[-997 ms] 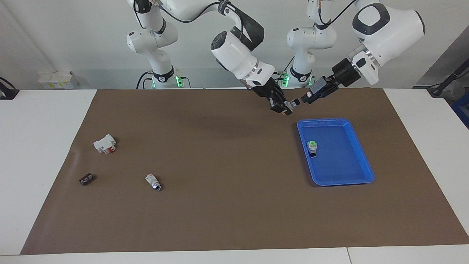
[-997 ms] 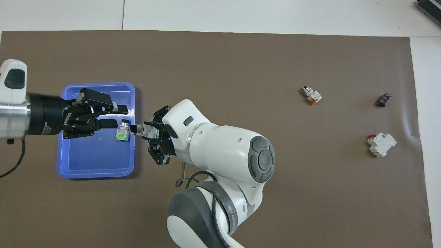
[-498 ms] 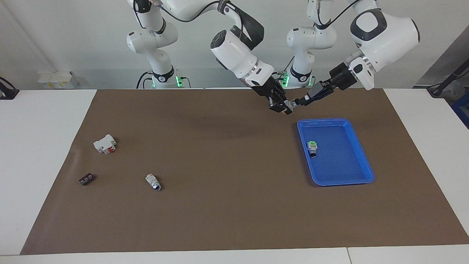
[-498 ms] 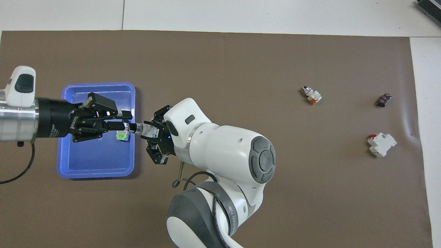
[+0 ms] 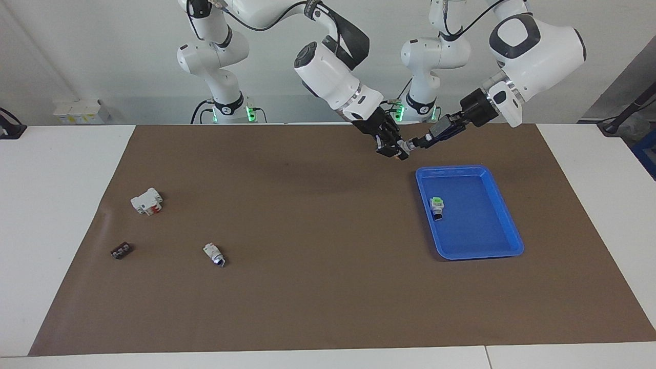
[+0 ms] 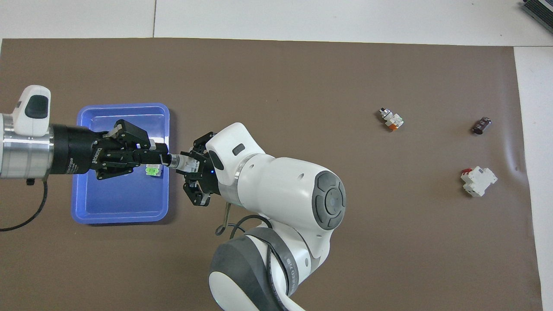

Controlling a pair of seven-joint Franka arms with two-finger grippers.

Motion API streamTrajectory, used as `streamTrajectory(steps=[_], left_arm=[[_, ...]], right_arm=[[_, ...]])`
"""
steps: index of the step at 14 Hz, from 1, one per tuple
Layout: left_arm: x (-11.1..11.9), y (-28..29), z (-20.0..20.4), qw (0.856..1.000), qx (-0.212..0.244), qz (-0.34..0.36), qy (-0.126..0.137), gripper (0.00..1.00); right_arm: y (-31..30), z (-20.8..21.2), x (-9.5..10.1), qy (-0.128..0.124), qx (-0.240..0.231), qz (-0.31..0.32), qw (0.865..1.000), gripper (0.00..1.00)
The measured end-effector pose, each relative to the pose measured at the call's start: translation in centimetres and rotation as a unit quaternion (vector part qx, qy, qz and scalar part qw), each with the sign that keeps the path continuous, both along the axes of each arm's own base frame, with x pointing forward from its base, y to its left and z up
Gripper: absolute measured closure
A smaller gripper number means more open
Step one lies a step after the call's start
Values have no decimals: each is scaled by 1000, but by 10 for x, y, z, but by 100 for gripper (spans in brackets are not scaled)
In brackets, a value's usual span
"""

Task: Turn and place switch with both arms
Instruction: 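Grasp the switch with the left gripper from the right gripper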

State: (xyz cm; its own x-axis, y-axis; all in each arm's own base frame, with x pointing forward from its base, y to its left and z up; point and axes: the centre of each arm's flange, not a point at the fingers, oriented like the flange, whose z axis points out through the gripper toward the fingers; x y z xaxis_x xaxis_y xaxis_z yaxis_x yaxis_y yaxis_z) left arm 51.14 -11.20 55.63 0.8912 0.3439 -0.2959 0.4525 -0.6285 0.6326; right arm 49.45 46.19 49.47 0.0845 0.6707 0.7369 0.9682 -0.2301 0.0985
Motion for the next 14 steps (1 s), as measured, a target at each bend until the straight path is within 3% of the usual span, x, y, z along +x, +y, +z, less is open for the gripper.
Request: streamTrajectory(steps=[4, 7, 10, 12, 14], left_arm=[[-2, -4, -3, 1000, 0, -6, 5, 68], [-6, -3, -3, 1000, -2, -10, 12, 91], [-7, 3, -3, 1000, -11, -10, 21, 91], [-7, 5, -3, 999, -19, 9, 42, 91], [-7, 5, -1, 995, -20, 50, 82, 91]], right_arm=[[0, 0, 0, 0, 0, 0, 1000, 67], [0, 0, 0, 0, 0, 0, 1000, 67], [2, 2, -3, -1, 1, 3, 1000, 67], [3, 4, -4, -2, 2, 3, 1000, 67], [2, 6, -4, -4, 3, 3, 1000, 67]])
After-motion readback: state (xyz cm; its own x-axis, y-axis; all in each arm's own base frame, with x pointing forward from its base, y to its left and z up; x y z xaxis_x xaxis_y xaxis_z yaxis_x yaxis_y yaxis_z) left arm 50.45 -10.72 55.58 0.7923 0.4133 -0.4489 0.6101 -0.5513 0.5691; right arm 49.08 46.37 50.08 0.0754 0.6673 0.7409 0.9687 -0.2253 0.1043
